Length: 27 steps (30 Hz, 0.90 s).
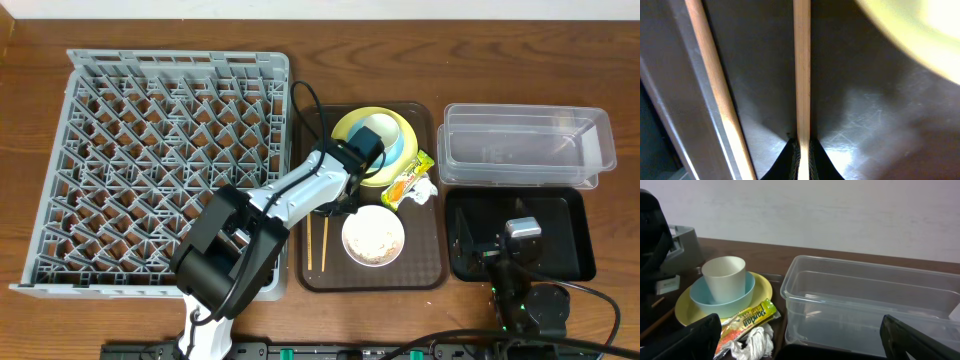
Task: Sort waste into correct bins and load items into the dishwasher
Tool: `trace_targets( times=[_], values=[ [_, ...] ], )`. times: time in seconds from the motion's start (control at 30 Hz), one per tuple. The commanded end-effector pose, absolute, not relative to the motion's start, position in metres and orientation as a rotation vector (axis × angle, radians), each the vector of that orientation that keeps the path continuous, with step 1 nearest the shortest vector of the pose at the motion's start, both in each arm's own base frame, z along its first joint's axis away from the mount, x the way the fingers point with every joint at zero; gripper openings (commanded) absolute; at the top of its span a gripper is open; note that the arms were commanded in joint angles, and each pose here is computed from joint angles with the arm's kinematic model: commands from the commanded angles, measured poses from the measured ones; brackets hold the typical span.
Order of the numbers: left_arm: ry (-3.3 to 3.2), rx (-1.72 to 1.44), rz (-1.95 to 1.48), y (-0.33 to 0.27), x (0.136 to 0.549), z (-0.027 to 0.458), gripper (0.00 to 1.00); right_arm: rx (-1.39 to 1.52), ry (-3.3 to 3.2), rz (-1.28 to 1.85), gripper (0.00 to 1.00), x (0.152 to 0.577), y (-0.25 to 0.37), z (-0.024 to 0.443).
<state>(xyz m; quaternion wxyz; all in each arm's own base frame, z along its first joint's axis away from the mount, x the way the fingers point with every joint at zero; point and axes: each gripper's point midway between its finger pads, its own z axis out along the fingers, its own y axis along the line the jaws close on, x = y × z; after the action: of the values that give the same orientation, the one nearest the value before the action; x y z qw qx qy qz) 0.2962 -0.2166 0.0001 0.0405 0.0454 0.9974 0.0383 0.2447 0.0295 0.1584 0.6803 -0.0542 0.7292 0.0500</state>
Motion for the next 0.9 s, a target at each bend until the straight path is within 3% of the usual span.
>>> trace_targets(
  times=[0.0, 0.23, 0.63, 0.87],
  values=[
    [3.072, 0.143, 0.251, -0.2, 0.292, -0.013, 0.08, -0.104, 1.641, 0.111, 0.99, 0.245, 0.027, 0.157],
    [3.036, 0.099, 0.241, -0.191, 0.301, 0.026, 0.07, -0.104, 1.641, 0.111, 0.99, 0.245, 0.027, 0.157],
    [2.744, 0.082, -0.039, -0.171, 0.31, 0.169, 0.08, -0.107, 1.641, 0.114, 0.99, 0.245, 0.028, 0.157],
    [2.724, 0.104, -0.001, -0.131, 0.3, 0.196, 0.08, -0.108, 1.641, 0.114, 0.99, 0.245, 0.028, 0.157]
  ],
)
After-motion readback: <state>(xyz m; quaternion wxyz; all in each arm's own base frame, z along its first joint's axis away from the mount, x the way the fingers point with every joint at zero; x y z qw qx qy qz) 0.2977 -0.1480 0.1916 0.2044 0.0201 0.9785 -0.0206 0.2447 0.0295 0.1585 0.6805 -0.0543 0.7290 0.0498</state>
